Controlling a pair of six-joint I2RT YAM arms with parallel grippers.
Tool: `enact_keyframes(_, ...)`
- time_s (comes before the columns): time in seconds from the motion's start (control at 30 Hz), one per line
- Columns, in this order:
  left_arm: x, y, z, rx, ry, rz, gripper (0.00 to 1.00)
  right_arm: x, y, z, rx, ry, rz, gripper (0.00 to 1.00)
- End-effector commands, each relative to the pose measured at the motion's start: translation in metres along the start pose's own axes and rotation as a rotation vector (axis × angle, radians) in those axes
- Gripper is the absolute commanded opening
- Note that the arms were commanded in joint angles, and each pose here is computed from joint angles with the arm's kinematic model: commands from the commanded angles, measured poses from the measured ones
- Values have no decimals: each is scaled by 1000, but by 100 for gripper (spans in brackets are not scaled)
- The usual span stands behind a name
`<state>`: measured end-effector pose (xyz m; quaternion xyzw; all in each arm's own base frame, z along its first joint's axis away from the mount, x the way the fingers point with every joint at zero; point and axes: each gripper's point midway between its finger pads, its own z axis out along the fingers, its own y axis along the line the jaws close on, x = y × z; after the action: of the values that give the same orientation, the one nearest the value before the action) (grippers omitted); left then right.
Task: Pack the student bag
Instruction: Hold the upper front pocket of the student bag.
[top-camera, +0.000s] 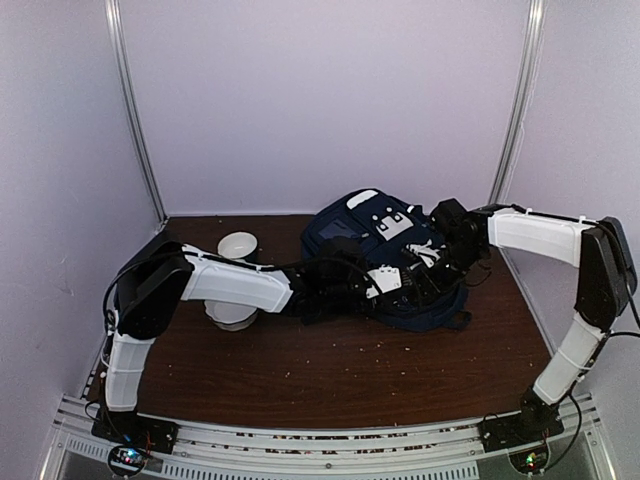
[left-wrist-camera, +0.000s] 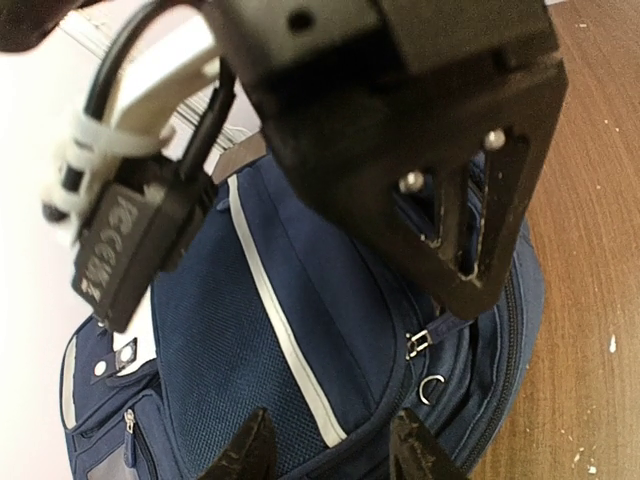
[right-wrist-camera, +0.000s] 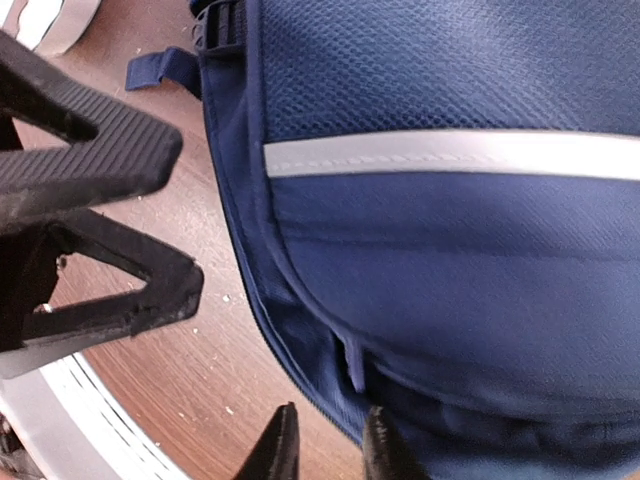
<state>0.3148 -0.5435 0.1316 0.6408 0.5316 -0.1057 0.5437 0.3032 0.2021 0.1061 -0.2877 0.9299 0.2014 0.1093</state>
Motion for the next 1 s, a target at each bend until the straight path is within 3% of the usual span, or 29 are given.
enact_keyframes(0.0,-7,8,-3,-4,-21,17,41,-3,5,19,-63,-5,-4,27)
enact_keyframes(0.37,-6,6,-2,-2,-16,8,41,0,-16,43,33,12,14,25)
enact_keyframes(0.57,-4,1,-2,20,-13,5,41,0,-11,40,16,14,11,7)
enact_keyframes(0.97,-5,-8,9,74,-19,-26,44,2,3,3,21,-42,-43,0)
